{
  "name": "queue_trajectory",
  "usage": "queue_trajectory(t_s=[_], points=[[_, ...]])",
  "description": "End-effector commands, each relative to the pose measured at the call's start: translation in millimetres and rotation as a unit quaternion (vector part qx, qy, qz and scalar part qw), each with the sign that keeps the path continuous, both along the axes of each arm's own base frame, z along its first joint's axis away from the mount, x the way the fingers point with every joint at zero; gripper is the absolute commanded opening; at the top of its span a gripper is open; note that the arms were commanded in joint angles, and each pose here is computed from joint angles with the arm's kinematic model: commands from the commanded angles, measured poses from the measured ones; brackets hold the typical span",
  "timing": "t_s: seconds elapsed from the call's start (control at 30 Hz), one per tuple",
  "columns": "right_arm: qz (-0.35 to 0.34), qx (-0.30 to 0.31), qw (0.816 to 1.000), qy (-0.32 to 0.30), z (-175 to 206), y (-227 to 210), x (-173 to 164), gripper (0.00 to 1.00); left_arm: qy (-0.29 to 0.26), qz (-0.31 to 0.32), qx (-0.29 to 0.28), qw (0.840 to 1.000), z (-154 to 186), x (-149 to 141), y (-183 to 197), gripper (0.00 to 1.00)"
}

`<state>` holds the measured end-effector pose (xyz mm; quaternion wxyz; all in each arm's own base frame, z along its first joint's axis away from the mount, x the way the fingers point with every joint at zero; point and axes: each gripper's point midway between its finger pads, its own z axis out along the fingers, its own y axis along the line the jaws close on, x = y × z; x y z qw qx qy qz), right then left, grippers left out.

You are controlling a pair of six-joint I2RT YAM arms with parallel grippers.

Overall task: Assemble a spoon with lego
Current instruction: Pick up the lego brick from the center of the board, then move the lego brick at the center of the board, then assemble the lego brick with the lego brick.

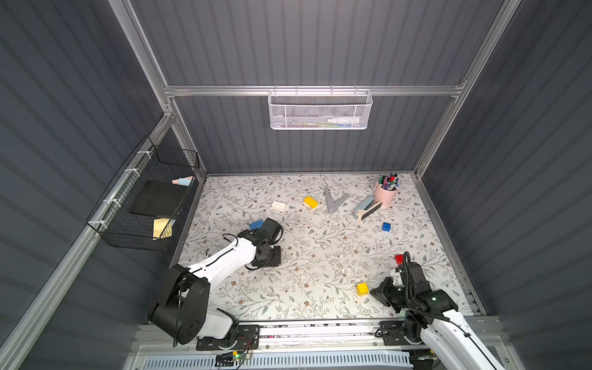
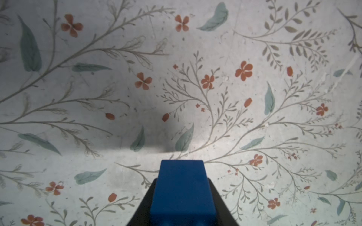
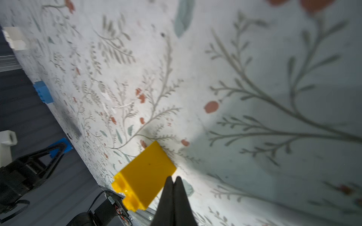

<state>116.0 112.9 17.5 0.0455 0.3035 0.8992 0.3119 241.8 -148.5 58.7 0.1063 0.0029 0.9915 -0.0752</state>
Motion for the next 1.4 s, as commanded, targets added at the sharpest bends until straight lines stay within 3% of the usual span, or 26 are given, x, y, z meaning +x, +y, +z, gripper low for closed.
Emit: queue_trajectory(t_s=[0.0,0.2,0.33,0.47,0.6,0.7,0.83,1.0,1.1,1.23,1.37], points=[[0.004,0.009,1.000,0.030,-6,8,-5,0.00,-0.013,0.001,-0.016,1.000,15,5,-20,0.28],[0.053,-0.029,0.998,0.004,4,39,27,0.00,-0.020,-0.036,-0.023,0.999,26,-2,-53,0.29],[0.091,-0.045,0.994,0.028,-3,69,38,0.00,-0.022,-0.043,-0.023,0.999,27,-9,-58,0.29],[0.123,-0.037,0.992,0.016,-6,109,59,0.00,-0.019,-0.042,-0.022,0.999,19,-15,-57,0.29],[0.149,-0.068,0.986,-0.012,5,133,87,0.00,-0.026,-0.044,-0.028,0.998,18,-18,-62,0.29],[0.159,-0.076,0.984,-0.010,9,129,82,0.00,-0.037,-0.056,-0.033,0.997,24,-17,-73,0.29],[0.175,-0.122,0.977,0.009,11,89,51,0.01,-0.053,-0.105,-0.043,0.992,36,-13,-105,0.30],[0.147,-0.141,0.979,-0.007,20,29,24,0.13,-0.077,-0.217,-0.029,0.973,51,-4,-165,0.30],[0.116,-0.129,0.983,-0.060,24,9,31,0.19,-0.059,-0.229,-0.020,0.971,51,3,-188,0.30],[0.092,-0.110,0.989,-0.044,23,-4,33,0.37,-0.035,-0.231,-0.008,0.972,42,-8,-213,0.30],[0.094,-0.104,0.990,-0.027,18,-2,38,0.62,-0.030,-0.230,0.003,0.973,32,-19,-224,0.30]])
